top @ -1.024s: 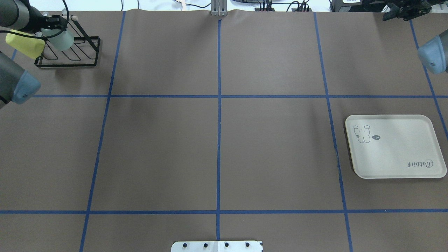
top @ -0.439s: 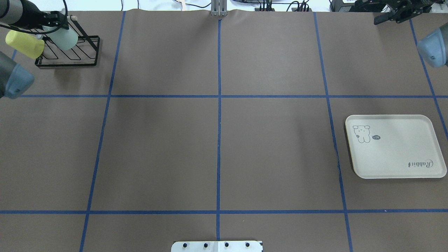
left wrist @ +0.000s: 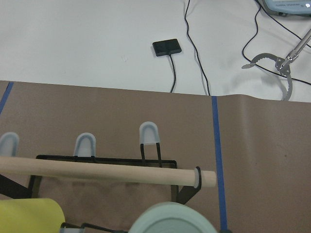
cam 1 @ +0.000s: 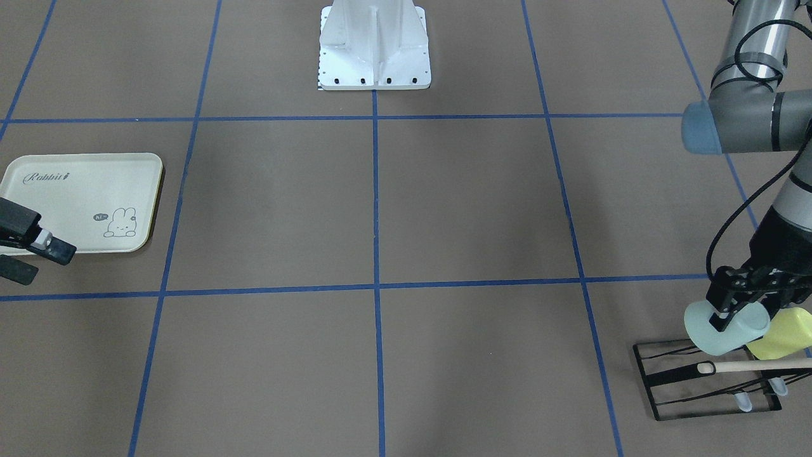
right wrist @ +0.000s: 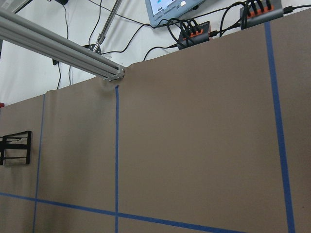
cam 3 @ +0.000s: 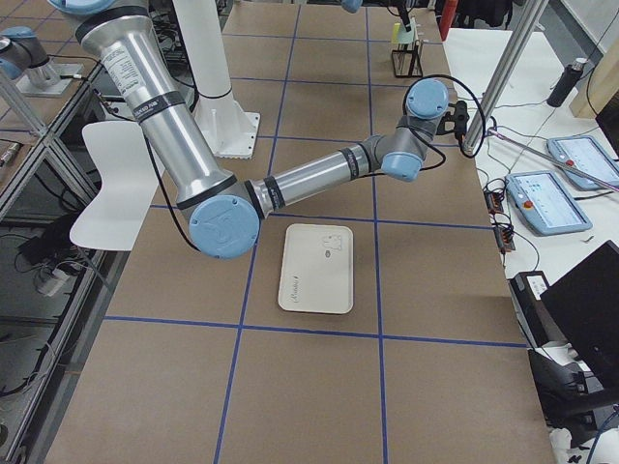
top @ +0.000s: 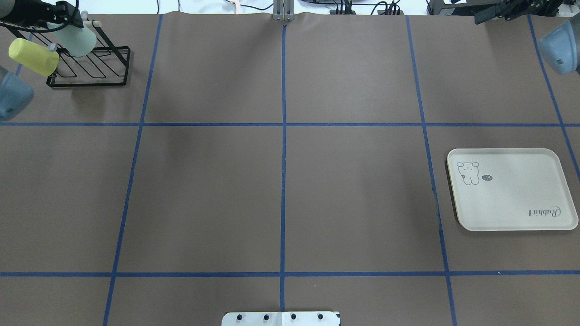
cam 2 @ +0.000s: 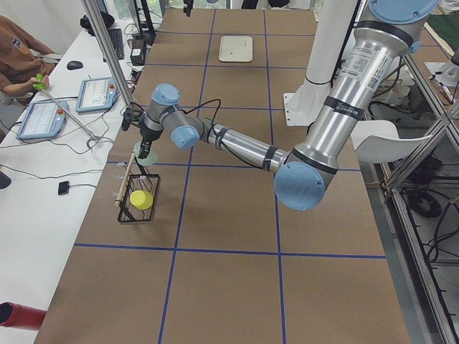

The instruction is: Left arm grabs green cup and hands to right arm on tray

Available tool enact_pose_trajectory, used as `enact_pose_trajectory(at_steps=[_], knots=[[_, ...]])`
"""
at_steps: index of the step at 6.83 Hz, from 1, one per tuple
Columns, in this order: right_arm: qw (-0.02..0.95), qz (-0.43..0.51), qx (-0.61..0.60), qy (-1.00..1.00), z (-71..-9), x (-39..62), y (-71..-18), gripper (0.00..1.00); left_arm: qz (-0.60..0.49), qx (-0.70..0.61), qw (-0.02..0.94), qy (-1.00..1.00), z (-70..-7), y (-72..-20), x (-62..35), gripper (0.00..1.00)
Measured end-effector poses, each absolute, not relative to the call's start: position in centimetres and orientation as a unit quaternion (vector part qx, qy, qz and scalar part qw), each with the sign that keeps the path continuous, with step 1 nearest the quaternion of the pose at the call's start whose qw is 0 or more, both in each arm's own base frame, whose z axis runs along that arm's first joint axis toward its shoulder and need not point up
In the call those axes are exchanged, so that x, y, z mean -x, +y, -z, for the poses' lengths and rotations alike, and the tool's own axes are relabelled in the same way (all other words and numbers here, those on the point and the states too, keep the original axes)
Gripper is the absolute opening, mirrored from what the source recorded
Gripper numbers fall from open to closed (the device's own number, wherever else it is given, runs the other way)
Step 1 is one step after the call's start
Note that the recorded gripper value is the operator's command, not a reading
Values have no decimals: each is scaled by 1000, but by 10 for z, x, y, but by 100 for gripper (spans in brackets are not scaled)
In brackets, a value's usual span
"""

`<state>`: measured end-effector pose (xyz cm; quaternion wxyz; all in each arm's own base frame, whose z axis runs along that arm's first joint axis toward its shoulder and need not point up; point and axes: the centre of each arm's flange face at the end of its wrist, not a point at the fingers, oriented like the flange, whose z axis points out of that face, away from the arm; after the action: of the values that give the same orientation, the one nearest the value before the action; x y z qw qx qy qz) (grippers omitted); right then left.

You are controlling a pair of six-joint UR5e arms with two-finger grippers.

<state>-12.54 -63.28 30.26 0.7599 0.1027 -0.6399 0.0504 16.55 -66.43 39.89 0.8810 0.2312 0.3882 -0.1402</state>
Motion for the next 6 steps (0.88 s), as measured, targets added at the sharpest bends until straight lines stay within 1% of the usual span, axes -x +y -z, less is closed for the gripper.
enact_pose_trajectory(at_steps=[1, 3, 6], knots=[[756, -41, -113, -643, -294, 124, -628, 99, 147, -235, 879, 387, -393, -665, -154, 13], [753, -31, -121, -646, -298, 123, -624, 99, 155, -239, 878, 385, -388, -668, -142, 13], [738, 1, -152, -658, -344, 125, -597, 99, 159, -244, 876, 385, -379, -669, -135, 13]])
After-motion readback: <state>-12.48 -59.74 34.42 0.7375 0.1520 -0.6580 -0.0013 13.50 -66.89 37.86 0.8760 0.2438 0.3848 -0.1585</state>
